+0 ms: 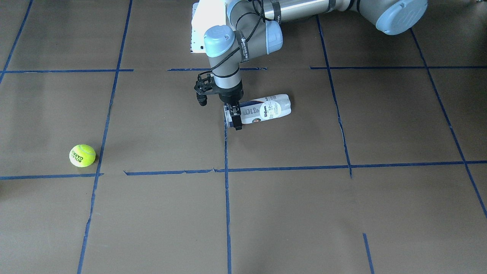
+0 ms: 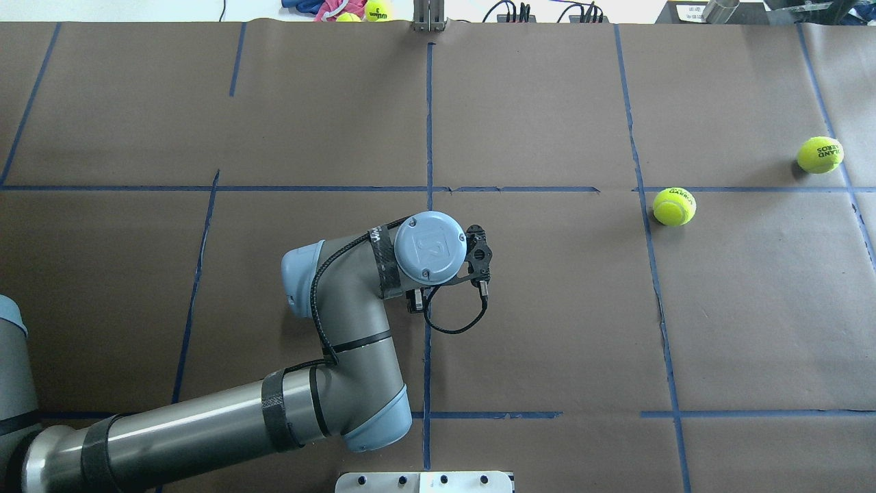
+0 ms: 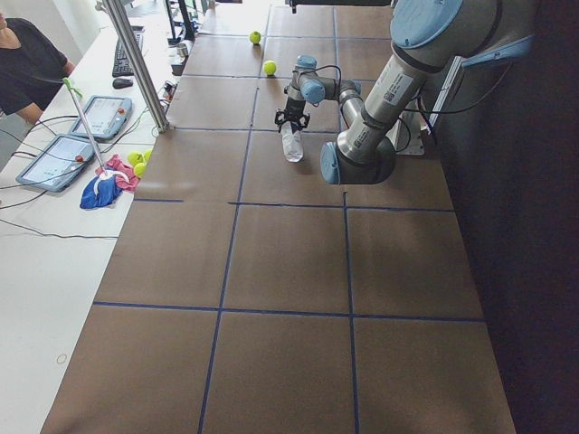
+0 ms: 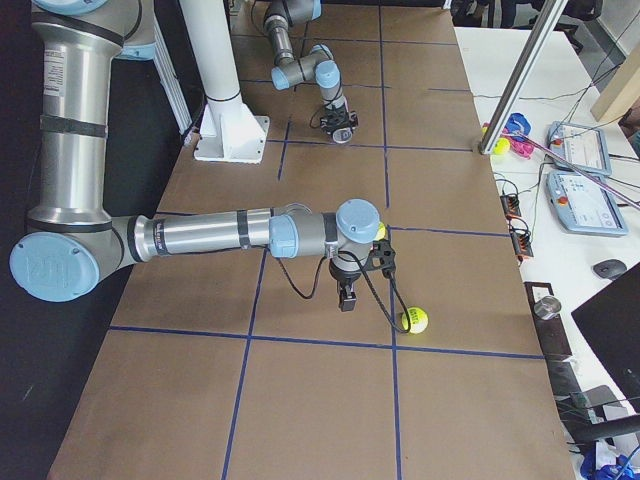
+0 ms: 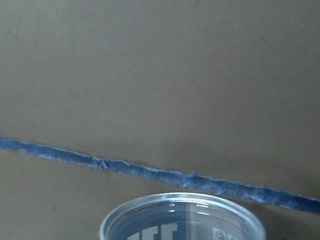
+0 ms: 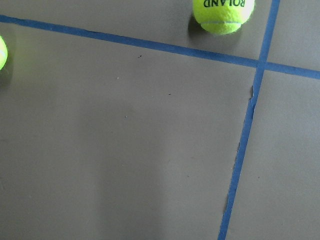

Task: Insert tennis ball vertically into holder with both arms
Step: 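Rotate the held can upright with the left gripper, opening facing up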

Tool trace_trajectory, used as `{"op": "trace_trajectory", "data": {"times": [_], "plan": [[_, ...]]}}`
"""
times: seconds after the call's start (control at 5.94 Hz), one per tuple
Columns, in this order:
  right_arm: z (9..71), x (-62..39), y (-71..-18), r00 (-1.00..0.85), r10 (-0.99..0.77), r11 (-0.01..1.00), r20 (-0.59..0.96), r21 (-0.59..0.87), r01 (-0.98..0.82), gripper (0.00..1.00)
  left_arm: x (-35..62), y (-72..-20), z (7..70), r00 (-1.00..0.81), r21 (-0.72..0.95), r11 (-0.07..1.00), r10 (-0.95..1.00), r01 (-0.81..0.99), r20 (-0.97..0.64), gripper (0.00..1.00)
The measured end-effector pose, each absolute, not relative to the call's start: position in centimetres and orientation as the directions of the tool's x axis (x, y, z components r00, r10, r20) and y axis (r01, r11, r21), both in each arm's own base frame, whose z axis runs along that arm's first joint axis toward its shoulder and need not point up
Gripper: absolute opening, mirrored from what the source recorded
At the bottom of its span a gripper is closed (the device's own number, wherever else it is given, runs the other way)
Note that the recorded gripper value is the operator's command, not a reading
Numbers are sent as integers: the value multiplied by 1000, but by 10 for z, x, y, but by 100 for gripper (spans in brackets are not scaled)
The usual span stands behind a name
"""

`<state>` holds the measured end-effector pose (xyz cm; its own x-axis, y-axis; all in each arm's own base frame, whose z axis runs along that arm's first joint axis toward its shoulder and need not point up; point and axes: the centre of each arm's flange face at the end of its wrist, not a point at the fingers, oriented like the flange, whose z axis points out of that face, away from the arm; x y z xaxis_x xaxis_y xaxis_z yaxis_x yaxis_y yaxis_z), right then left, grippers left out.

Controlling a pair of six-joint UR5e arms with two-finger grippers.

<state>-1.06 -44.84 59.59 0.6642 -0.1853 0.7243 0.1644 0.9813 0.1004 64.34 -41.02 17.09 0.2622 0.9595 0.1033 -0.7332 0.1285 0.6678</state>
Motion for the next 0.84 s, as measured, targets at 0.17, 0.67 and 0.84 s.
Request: {"op": "trace_trajectory", "data": {"times": [0.17, 0.67, 0.84], "plan": [[596, -11, -448, 664, -186, 981, 724, 100, 165, 100, 625, -411, 149, 292, 714, 134, 951, -687, 104, 79], [590, -12, -452, 662, -194, 980, 724, 112, 165, 100, 568, -407, 92, 462, 910, 279, 880, -306, -114, 81], [584, -14, -457, 660, -205, 978, 723, 124, 168, 100, 554, -406, 87, 476, 941, 330, 842, -82, -254, 81]]}}
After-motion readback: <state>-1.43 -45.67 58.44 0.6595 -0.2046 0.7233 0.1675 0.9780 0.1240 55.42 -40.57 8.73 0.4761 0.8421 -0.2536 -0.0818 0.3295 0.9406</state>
